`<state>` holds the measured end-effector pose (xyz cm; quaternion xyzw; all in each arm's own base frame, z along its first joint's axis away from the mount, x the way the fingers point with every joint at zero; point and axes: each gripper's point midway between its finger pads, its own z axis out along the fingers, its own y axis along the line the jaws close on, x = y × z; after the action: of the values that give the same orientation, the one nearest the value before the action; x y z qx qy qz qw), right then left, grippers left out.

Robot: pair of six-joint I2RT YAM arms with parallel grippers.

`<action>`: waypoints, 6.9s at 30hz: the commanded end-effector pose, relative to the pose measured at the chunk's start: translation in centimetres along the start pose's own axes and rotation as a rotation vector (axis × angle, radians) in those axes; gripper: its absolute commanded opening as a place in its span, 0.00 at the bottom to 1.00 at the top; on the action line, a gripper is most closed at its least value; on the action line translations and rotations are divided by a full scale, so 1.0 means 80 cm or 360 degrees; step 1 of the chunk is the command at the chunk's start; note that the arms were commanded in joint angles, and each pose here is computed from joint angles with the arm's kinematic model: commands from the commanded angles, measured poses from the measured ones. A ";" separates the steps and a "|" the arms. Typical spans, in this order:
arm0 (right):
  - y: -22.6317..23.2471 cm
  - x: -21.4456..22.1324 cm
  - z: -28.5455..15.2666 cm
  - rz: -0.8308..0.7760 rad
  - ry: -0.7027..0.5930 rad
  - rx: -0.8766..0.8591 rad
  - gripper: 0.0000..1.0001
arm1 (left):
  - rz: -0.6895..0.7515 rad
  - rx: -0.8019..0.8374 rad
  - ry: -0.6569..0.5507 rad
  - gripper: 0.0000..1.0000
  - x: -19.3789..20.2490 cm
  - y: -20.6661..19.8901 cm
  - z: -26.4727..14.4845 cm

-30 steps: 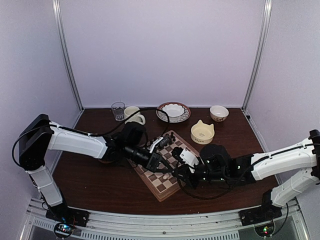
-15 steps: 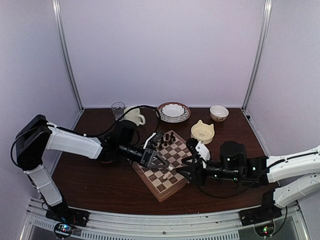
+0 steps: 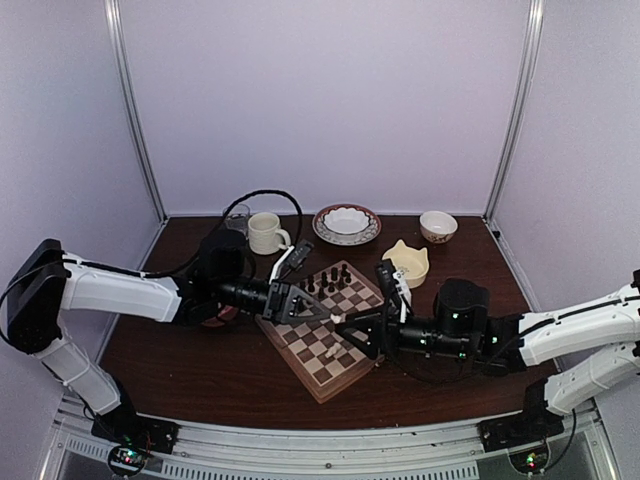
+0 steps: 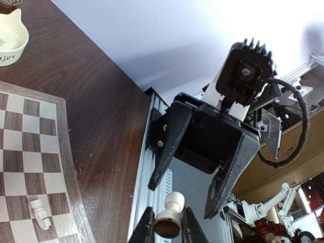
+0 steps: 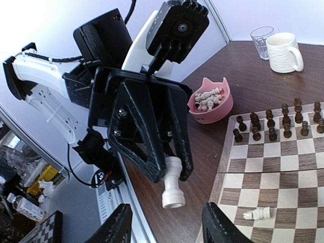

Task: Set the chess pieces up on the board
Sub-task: Pass from the left arm to the right, then place the rook at h1, then pick up the knight from c2.

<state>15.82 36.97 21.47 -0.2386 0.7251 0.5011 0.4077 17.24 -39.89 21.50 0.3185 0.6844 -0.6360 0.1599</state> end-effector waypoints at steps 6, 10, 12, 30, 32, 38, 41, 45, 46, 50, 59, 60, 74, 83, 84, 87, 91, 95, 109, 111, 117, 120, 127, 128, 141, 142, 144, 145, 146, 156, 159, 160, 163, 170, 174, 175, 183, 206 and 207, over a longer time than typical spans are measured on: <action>0.041 -0.042 0.007 0.0231 -0.0152 -0.0250 0.49 | 0.0096 0.0112 -0.0069 0.05 -0.014 -0.028 -0.009; 0.043 -0.044 0.009 0.0295 -0.0170 -0.0278 0.48 | 0.0106 0.0154 -0.0094 0.05 -0.016 -0.036 -0.011; 0.043 -0.046 0.008 0.0316 -0.0196 -0.0283 0.45 | 0.0109 0.0180 -0.0103 0.05 -0.017 -0.040 -0.012; 0.035 -0.048 0.010 0.0383 -0.0240 -0.0259 0.24 | 0.0087 0.0185 -0.0159 0.06 -0.019 -0.037 -0.014; 0.035 -0.047 0.010 0.0385 -0.0238 -0.0265 0.27 | 0.0084 0.0180 -0.0165 0.06 -0.019 -0.036 -0.014; 0.034 -0.043 0.012 0.0385 -0.0224 -0.0266 0.27 | 0.0087 0.0183 -0.0167 0.06 -0.020 -0.038 -0.015; 0.032 -0.040 0.013 0.0383 -0.0210 -0.0255 0.29 | 0.0089 0.0183 -0.0168 0.06 -0.019 -0.038 -0.015; 0.029 -0.037 0.014 0.0386 -0.0207 -0.0242 0.31 | 0.0093 0.0182 -0.0172 0.06 -0.020 -0.039 -0.016; 0.028 -0.036 0.014 0.0387 -0.0205 -0.0236 0.30 | 0.0094 0.0182 -0.0172 0.06 -0.020 -0.039 -0.016; 0.022 -0.031 0.016 0.0392 -0.0192 -0.0208 0.29 | 0.0101 0.0183 -0.0175 0.06 -0.020 -0.041 -0.017; 0.018 -0.028 0.013 0.0397 -0.0191 -0.0180 0.30 | 0.0110 0.0183 -0.0177 0.06 -0.020 -0.042 -0.018; 0.017 -0.027 0.014 0.0399 -0.0187 -0.0177 0.29 | 0.0111 0.0183 -0.0177 0.06 -0.020 -0.043 -0.018; 0.021 -0.031 0.012 0.0410 -0.0193 -0.0198 0.03 | 0.0113 0.0161 -0.0186 0.14 -0.019 -0.038 -0.018; -0.044 -0.016 -0.020 0.0134 0.0210 0.0507 0.03 | 0.0189 -0.0135 -0.0215 0.52 -0.019 -0.013 -0.030; -0.051 -0.017 -0.028 0.0088 0.0245 0.0590 0.04 | 0.0205 -0.0189 -0.0218 0.55 -0.019 -0.010 -0.033; -0.078 -0.020 -0.056 -0.0081 0.0374 0.0852 0.04 | 0.0276 -0.0378 -0.0207 0.58 -0.017 0.002 -0.046; -0.104 -0.024 -0.083 -0.0221 0.0556 0.1098 0.02 | 0.0363 -0.0631 -0.0210 0.60 -0.015 0.024 -0.066; -0.124 -0.017 -0.096 -0.0265 0.0774 0.1188 0.02 | 0.0414 -0.0781 -0.0187 0.60 -0.013 0.040 -0.074; -0.201 0.001 -0.110 -0.0172 0.1160 0.1348 0.08 | 0.0432 -0.0847 -0.0105 0.58 -0.005 0.055 -0.065; -0.211 0.010 -0.105 -0.0122 0.1211 0.1298 0.09 | 0.0419 -0.0825 -0.0094 0.58 -0.002 0.055 -0.061; -0.229 0.038 -0.079 -0.0065 0.1411 0.1204 0.03 | 0.0398 -0.0794 -0.0061 0.57 0.002 0.056 -0.053; -0.240 0.046 -0.072 -0.0063 0.1481 0.1222 0.01 | 0.0399 -0.0804 -0.0054 0.57 0.003 0.059 -0.052; -0.260 0.054 -0.072 -0.0049 0.1539 0.1276 0.04 | 0.0395 -0.0808 -0.0030 0.57 0.006 0.061 -0.047; -0.262 0.054 -0.074 -0.0047 0.1539 0.1287 0.04 | 0.0392 -0.0804 -0.0028 0.57 0.006 0.061 -0.046; -0.277 0.049 -0.078 -0.0008 0.1516 0.1316 0.09 | 0.0376 -0.0791 -0.0009 0.57 0.008 0.062 -0.042; -0.278 0.050 -0.077 -0.0007 0.1517 0.1315 0.09 | 0.0376 -0.0791 -0.0010 0.57 0.008 0.061 -0.042; -0.279 0.050 -0.076 0.0000 0.1517 0.1309 0.10 | 0.0373 -0.0791 -0.0007 0.57 0.008 0.062 -0.042; -0.279 0.050 -0.075 0.0001 0.1521 0.1305 0.11 | 0.0375 -0.0789 -0.0007 0.57 0.008 0.062 -0.042; -0.279 0.051 -0.074 0.0003 0.1524 0.1298 0.11 | 0.0374 -0.0788 -0.0006 0.57 0.008 0.062 -0.042; -0.281 0.052 -0.066 0.0009 0.1523 0.1280 0.18 | 0.0373 -0.0788 -0.0004 0.57 0.008 0.062 -0.042; -0.281 0.050 -0.065 0.0005 0.1514 0.1280 0.27 | 0.0373 -0.0786 -0.0004 0.57 0.008 0.061 -0.041; -0.281 0.050 -0.066 0.0004 0.1513 0.1283 0.32 | 0.0370 -0.0788 0.0000 0.57 0.009 0.062 -0.041; -0.281 0.049 -0.066 0.0002 0.1508 0.1283 0.38 | 0.0372 -0.0786 0.0000 0.57 0.009 0.062 -0.041; -0.272 0.031 -0.066 -0.0026 0.1406 0.1261 0.40 | 0.0372 -0.0810 0.0011 0.57 0.010 0.066 -0.042; -0.255 0.005 -0.070 -0.0076 0.1236 0.1222 0.48 | 0.0390 -0.0919 0.0088 0.57 0.020 0.078 -0.037; -0.250 -0.002 -0.071 -0.0090 0.1189 0.1209 0.49 | 0.0396 -0.0947 0.0114 0.57 0.023 0.082 -0.035; -0.193 -0.070 -0.071 -0.0250 0.0797 0.1045 0.50 | 0.0493 -0.1204 0.0340 0.54 0.043 0.118 -0.006; -0.185 -0.100 -0.117 -0.0367 -0.0062 0.1018 0.49 | 0.0726 -0.1594 0.0716 0.48 0.079 0.175 0.030; -0.182 -0.106 -0.118 -0.0378 -0.0106 0.1008 0.49 | 0.0723 -0.1596 0.0723 0.48 0.080 0.175 0.029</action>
<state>27.72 22.79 20.83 -0.1901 0.8182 0.2077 0.5013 20.33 -40.63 5.88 0.4689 0.8350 -0.1119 0.2655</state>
